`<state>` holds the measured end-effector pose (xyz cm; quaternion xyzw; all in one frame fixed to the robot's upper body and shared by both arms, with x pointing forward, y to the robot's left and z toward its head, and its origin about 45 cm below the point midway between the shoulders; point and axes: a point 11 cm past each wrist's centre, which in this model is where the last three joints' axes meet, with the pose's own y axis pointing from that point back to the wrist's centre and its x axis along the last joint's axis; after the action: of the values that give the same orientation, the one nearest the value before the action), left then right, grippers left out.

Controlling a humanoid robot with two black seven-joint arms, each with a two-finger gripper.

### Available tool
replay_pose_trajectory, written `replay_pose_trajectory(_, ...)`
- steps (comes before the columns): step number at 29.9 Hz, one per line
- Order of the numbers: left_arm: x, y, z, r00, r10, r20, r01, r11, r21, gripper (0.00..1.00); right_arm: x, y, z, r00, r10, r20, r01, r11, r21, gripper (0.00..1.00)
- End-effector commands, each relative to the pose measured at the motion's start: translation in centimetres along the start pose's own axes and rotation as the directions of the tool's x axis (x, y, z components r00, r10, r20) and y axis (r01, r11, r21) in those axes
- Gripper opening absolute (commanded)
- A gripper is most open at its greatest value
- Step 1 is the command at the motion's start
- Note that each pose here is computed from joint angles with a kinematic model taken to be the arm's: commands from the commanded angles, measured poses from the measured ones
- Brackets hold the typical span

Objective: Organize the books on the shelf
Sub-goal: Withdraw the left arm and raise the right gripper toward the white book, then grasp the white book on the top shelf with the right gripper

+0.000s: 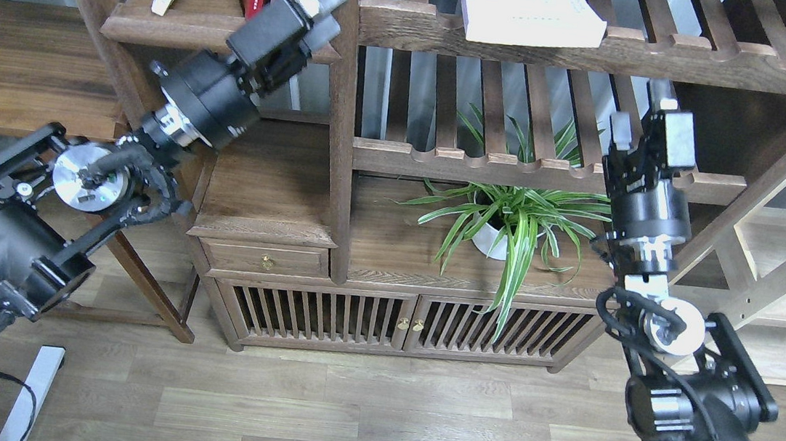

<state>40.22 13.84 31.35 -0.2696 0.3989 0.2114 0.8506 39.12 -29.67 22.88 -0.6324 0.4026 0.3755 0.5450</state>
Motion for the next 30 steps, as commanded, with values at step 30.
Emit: replay_pose_trajectory(30, 3.4, 2.1, 0.3, 0.994, 0.112, 0.002, -0.112, 0.994, -0.013, 0.98, -2.3, -2.9, 9.4, 0.995, -0.096, -0.018, 0.088, 0.959, -0.27, 0.98)
